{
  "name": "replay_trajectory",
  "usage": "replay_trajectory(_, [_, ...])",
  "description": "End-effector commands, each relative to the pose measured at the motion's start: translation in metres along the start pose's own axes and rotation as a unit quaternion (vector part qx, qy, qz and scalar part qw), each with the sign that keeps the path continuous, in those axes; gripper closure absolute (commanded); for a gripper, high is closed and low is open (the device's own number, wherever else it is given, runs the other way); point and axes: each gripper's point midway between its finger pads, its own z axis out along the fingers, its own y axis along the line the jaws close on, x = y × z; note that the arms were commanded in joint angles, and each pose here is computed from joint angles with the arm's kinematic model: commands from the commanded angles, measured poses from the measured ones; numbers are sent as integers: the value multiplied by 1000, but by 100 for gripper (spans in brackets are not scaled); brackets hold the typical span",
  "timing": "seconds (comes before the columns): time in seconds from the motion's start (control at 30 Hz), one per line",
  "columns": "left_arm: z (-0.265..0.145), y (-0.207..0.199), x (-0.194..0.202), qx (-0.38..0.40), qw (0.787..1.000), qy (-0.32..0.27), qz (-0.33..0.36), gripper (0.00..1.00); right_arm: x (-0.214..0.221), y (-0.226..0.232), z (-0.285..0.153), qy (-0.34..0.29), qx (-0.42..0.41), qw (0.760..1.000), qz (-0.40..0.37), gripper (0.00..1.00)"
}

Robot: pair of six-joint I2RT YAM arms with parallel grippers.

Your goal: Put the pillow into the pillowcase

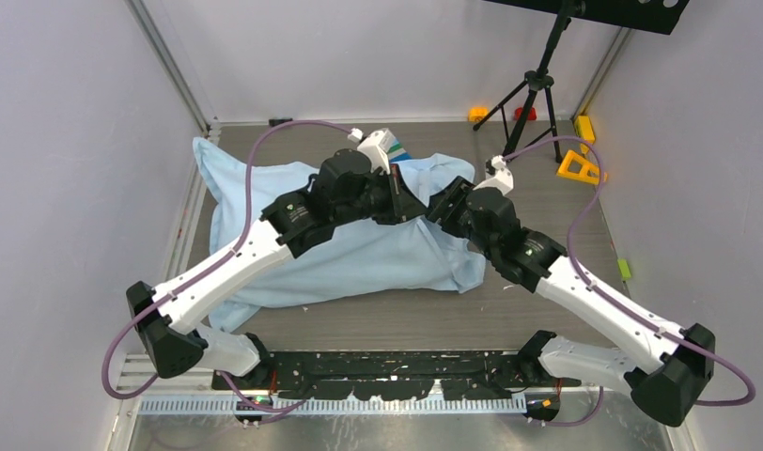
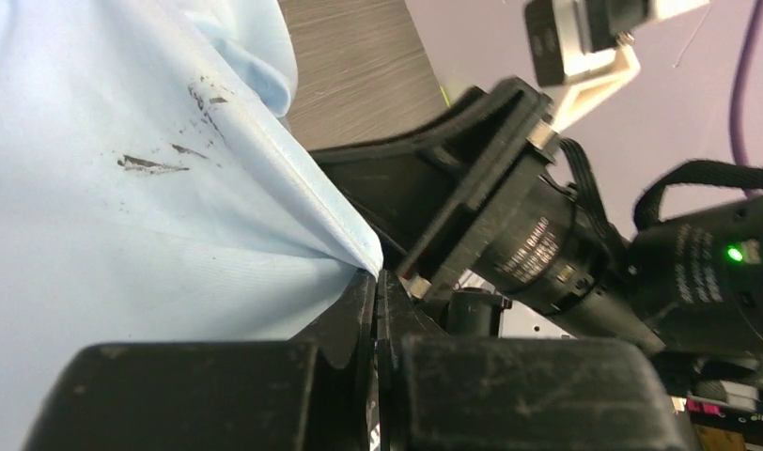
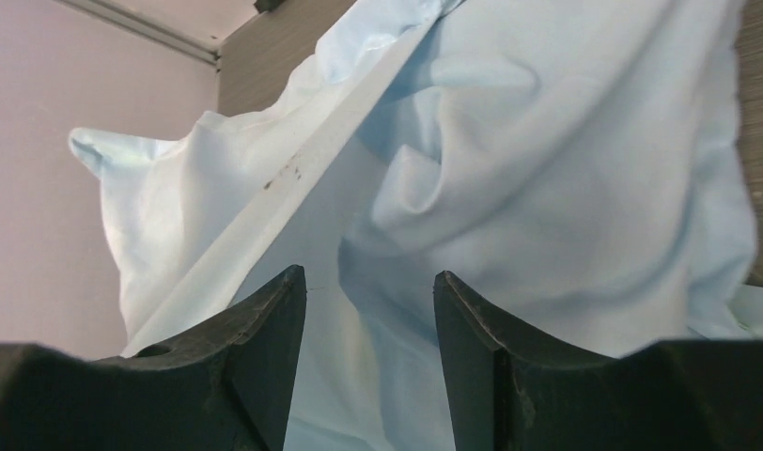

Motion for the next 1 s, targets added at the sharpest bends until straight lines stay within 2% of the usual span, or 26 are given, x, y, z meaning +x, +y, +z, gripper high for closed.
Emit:
replay_trajectory(0.0, [11,-30,-22,70,997,-33,7,100,-35,-9,-29,-49,34,998,-36,42])
replay_trajectory(0.23, [81,-3,11,92,995,29,-9,100,-61,-43,-70,-95,98,989,-59,42])
replay_trajectory(0.37, [124,44,56,29,994,108,-18,99,-64,-50,-79,-98,108,987,-74,39])
replay_trajectory(0.47, [132,67,83,6,988,150,-34,70,-59,-45,-68,-70,112,986,-102,37])
replay_trajectory(0.57, [113,59,73,14,992,125,-30,35,-54,-45,-52,-36,122,984,-125,35])
replay_trajectory(0.6, [103,54,66,16,993,115,-22,31,-52,-47,-47,-26,125,984,-127,34])
replay_trajectory(0.7, [68,32,43,28,996,90,-2,23,-52,-54,-31,-11,131,984,-121,34])
replay_trajectory(0.8, [32,15,30,38,996,74,14,19,-51,-62,-21,-1,143,983,-115,34])
replay_trajectory(0.9, [2,18,23,11,998,57,28,18,-51,-60,-20,0,134,985,-105,34])
replay_trajectory(0.97, [-16,43,20,-57,997,45,39,18,-50,-59,-21,0,129,986,-103,35])
